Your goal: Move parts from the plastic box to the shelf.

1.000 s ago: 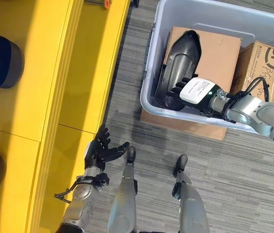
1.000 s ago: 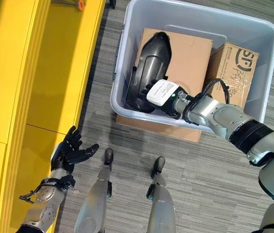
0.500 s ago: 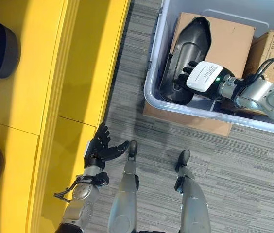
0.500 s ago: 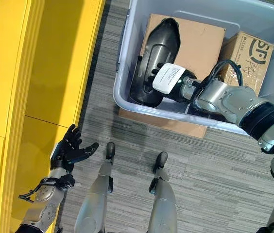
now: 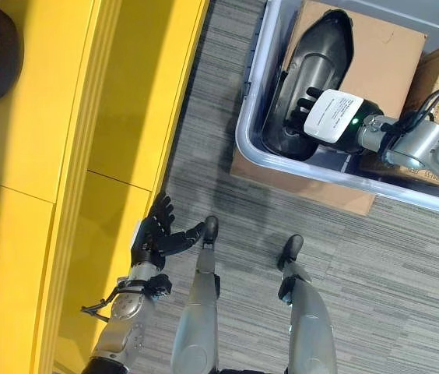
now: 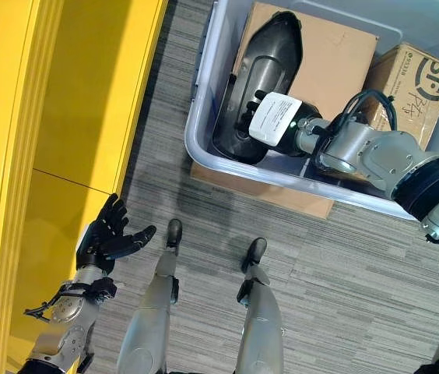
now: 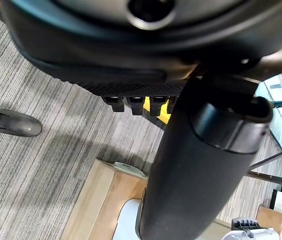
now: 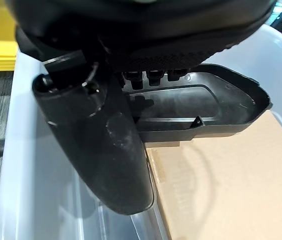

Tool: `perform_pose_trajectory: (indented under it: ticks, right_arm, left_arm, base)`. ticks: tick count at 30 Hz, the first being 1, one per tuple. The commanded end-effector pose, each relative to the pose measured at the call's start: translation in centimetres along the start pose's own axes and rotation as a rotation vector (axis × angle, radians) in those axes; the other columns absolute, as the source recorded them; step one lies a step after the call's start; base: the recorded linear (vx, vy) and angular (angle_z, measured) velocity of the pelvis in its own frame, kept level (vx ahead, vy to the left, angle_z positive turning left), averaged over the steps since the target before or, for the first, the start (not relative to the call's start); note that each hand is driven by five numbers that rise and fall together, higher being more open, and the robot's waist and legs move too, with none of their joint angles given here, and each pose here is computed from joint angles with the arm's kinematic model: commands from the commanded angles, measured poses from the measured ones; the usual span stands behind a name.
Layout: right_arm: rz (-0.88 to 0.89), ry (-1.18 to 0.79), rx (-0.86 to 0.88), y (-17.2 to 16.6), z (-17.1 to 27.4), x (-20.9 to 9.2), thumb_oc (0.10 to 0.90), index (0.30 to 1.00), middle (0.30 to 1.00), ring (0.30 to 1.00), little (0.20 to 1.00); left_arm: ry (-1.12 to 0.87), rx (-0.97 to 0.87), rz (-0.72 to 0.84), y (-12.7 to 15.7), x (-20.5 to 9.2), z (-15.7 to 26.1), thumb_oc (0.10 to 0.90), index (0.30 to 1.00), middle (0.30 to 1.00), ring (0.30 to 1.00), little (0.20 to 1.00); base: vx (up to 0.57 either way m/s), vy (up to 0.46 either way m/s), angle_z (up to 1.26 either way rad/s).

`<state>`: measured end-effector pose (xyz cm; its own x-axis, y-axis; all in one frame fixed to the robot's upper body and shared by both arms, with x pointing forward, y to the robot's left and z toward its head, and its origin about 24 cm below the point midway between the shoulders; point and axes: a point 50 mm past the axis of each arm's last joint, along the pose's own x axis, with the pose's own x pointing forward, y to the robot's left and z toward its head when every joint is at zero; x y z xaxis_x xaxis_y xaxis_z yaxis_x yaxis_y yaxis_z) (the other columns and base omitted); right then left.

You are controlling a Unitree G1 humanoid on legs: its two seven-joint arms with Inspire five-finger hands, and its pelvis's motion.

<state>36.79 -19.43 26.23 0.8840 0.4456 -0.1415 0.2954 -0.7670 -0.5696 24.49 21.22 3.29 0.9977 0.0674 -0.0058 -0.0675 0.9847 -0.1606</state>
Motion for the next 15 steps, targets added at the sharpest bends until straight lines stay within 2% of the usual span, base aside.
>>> perform_pose_trajectory:
  ticks: [1, 15]
  right_arm:
    - [-0.058, 0.15, -0.122, -2.6, -5.2, -2.2, 0.9, 1.0, 1.0, 1.0, 1.0]
    - [-0.093, 0.291, -0.178, -3.7, -8.3, -3.2, 0.9, 1.0, 1.0, 1.0, 1.0]
  left_arm:
    - [-0.158, 0.04, -0.043, 0.6, -1.0, 3.4, 0.9, 1.0, 1.0, 1.0, 1.0]
    - [-0.213, 0.02, -0.017, 0.9, -1.2, 4.6, 0.9, 1.0, 1.0, 1.0, 1.0]
  base:
    - [0.0, -0.011, 0.06]
    - [-0.01, -0.003, 0.09]
